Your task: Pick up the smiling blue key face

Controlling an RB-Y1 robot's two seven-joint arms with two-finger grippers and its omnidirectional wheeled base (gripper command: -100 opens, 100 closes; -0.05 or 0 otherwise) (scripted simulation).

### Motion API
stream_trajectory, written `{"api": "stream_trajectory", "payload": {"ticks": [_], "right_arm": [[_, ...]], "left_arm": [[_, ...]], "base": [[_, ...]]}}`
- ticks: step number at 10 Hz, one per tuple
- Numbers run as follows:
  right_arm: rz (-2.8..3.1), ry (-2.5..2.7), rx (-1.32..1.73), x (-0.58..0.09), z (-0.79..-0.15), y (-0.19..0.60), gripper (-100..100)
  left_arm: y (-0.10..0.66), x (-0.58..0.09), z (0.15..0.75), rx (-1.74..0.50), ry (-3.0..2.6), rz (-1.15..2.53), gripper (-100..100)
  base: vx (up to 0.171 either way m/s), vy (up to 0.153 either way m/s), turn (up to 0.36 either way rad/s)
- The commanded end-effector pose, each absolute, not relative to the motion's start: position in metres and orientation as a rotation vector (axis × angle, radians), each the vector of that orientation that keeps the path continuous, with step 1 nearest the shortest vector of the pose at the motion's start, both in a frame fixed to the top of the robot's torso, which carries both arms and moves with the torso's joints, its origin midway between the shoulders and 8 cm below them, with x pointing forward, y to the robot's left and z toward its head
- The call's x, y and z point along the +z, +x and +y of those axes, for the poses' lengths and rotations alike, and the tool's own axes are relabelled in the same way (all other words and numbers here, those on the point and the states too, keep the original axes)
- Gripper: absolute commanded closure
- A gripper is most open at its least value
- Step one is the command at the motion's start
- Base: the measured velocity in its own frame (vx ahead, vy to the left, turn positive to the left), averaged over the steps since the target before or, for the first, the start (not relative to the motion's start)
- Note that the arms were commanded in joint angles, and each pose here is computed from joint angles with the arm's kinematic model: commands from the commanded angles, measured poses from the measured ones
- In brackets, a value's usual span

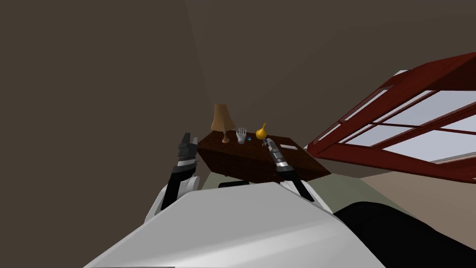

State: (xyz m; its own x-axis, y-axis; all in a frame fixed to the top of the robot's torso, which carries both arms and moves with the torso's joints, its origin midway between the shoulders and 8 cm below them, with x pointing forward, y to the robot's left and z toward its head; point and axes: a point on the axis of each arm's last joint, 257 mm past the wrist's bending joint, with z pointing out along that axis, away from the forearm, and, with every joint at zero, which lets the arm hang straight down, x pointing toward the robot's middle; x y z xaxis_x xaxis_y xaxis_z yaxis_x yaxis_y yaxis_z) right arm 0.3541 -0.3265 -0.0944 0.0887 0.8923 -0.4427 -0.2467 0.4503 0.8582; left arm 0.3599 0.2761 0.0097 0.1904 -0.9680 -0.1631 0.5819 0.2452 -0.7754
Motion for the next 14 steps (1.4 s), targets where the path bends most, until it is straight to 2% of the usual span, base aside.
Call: {"api": "stream_trajectory", "payload": {"ticks": [1,14], "right_arm": [[1.288,0.723,0.868,-0.129,-0.342,0.352,-100],[1.728,0.844,0.351,-0.252,-0.466,0.297,-100]], "left_arm": [[0.360,0.010,0.276,-1.200,-0.641,0.738,0],[0.360,0.010,0.276,-1.200,-0.641,0.738,0]], "base": [[-0.017,0.048,0.243],[-0.005,0.034,0.150]]}}
